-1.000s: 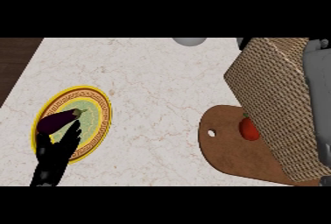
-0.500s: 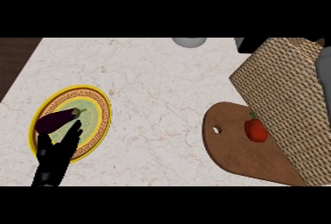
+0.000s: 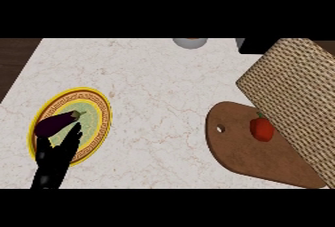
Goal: Pick the bell pepper from the cutting board and place it in the basket
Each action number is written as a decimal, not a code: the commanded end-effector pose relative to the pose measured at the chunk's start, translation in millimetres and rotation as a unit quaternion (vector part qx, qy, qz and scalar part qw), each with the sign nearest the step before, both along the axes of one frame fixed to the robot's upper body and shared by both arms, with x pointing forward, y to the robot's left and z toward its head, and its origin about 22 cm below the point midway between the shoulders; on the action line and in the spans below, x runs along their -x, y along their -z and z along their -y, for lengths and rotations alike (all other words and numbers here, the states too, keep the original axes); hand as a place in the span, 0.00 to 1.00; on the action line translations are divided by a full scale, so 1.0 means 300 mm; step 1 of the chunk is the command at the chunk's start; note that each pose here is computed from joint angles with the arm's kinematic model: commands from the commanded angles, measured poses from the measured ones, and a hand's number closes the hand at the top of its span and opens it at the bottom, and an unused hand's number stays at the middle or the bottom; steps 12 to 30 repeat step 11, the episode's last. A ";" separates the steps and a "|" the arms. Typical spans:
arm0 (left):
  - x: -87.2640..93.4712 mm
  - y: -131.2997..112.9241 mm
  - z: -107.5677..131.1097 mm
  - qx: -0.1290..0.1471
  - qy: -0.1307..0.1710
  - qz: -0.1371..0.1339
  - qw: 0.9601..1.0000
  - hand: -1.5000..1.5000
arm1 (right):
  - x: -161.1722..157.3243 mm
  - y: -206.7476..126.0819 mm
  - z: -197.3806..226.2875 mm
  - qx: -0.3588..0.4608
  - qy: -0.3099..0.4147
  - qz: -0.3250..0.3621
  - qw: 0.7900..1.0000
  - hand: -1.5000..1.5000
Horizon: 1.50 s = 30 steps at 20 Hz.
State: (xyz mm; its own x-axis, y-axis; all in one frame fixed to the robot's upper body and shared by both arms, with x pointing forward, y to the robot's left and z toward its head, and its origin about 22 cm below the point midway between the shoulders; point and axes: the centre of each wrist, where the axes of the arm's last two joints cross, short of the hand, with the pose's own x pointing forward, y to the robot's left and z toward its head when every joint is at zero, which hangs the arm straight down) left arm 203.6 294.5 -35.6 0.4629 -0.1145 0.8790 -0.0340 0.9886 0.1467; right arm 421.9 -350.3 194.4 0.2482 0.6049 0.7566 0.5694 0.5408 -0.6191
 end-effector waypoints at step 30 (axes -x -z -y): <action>0.028 0.026 0.007 -0.004 -0.016 -0.033 0.999 0.50 | 0.230 0.030 0.320 -0.064 0.093 0.038 0.993 0.00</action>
